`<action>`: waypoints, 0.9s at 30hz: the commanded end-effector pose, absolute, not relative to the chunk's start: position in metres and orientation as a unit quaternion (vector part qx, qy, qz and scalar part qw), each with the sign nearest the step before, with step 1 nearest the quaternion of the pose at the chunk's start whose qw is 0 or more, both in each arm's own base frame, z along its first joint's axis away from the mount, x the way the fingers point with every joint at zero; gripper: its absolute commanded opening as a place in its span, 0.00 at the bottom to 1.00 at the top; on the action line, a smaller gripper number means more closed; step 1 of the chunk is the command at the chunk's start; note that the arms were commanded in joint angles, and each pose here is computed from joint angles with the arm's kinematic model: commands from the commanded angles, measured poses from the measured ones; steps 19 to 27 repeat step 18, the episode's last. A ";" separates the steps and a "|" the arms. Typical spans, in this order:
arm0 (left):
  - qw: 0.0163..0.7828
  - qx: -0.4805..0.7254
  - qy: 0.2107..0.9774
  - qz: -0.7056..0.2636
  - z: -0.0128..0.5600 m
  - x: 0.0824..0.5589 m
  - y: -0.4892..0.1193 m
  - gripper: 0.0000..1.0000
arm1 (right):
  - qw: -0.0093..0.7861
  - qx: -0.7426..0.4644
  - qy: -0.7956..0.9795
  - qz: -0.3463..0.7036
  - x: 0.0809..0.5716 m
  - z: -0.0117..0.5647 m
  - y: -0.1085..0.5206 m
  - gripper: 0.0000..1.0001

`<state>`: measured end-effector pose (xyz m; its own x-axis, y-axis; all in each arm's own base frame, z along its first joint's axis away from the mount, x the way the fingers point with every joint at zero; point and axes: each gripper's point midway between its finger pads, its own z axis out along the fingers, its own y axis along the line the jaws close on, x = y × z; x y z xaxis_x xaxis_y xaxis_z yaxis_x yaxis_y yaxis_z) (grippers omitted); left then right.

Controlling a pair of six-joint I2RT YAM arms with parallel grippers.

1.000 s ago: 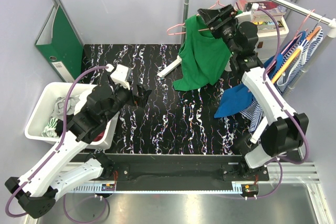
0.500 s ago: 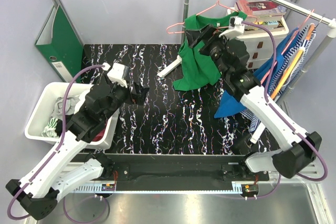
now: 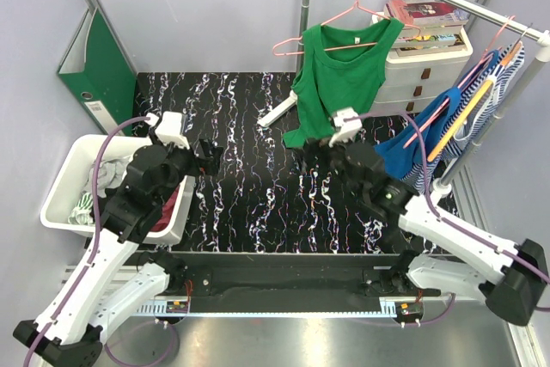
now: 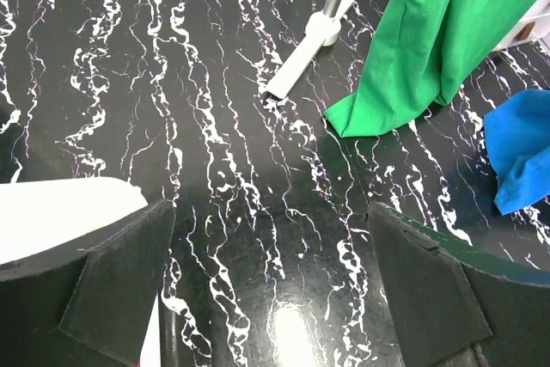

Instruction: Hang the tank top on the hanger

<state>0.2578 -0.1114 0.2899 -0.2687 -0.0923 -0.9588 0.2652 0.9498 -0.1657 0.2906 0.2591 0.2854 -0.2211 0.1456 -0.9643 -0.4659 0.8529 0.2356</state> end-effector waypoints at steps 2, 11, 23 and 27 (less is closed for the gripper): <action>0.623 0.071 0.764 -0.155 0.301 0.254 -0.112 0.99 | 0.630 -0.070 0.738 0.234 0.271 0.267 0.219 1.00; 0.624 0.082 0.760 -0.161 0.304 0.254 -0.116 0.99 | 0.620 -0.023 0.756 0.209 0.257 0.230 0.185 1.00; 0.626 0.073 0.760 -0.159 0.305 0.253 -0.113 0.99 | 0.622 -0.015 0.754 0.213 0.254 0.233 0.180 1.00; 0.626 0.073 0.760 -0.159 0.305 0.253 -0.113 0.99 | 0.622 -0.015 0.754 0.213 0.254 0.233 0.180 1.00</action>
